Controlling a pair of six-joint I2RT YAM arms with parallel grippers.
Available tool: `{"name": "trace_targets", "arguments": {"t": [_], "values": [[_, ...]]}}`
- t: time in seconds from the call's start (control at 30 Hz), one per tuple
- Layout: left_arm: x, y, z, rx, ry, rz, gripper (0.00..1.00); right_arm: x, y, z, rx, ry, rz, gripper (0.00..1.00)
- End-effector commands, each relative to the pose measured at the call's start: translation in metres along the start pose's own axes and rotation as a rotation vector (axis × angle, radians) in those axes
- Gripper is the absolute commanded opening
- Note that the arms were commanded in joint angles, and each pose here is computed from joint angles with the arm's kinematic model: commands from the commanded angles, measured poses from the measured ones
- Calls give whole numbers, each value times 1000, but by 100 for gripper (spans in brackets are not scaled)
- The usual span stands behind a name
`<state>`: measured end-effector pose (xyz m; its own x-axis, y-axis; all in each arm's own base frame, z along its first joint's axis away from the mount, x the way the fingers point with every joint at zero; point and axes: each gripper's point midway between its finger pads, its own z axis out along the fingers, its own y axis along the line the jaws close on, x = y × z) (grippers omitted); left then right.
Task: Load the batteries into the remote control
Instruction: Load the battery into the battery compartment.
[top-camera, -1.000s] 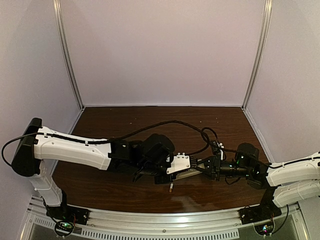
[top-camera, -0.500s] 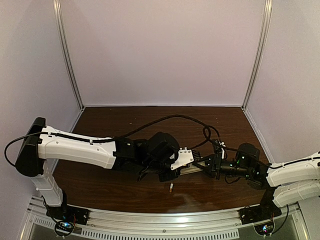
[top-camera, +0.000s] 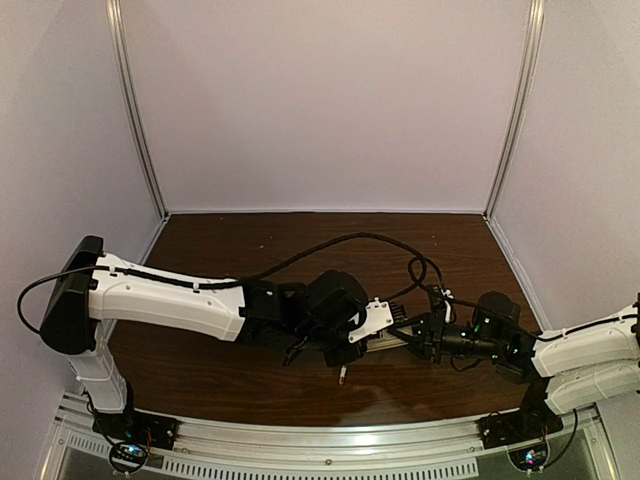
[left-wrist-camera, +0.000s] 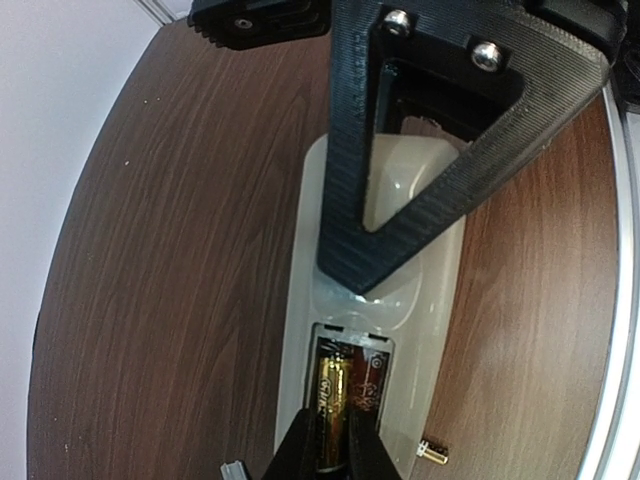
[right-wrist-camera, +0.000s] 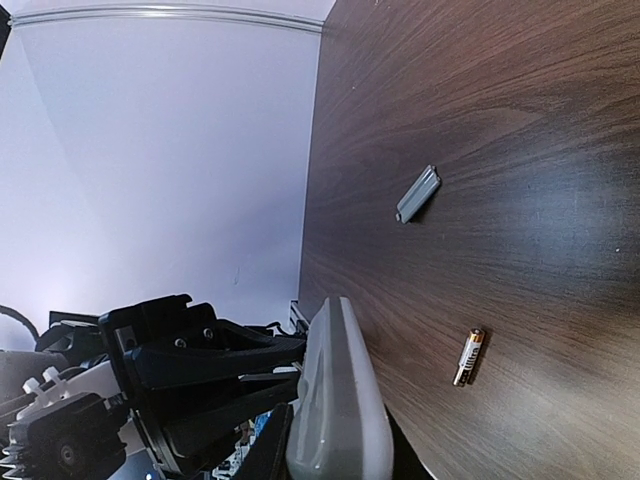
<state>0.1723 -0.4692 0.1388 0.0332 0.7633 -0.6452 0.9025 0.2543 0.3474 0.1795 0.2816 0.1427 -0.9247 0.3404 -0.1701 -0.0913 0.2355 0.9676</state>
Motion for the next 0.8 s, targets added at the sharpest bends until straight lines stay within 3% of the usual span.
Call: {"name": "trace_targets", "arguments": {"t": [0.0, 0.17, 0.77], "values": [[-3, 25, 7, -108, 5, -51, 14, 10, 17, -2, -82, 51, 9, 0], [-5, 28, 6, -119, 4, -51, 26, 11, 16, -3, -82, 53, 20, 0], [-13, 1, -12, 50, -75, -17, 41, 13, 10, -6, -58, 59, 34, 0]]}}
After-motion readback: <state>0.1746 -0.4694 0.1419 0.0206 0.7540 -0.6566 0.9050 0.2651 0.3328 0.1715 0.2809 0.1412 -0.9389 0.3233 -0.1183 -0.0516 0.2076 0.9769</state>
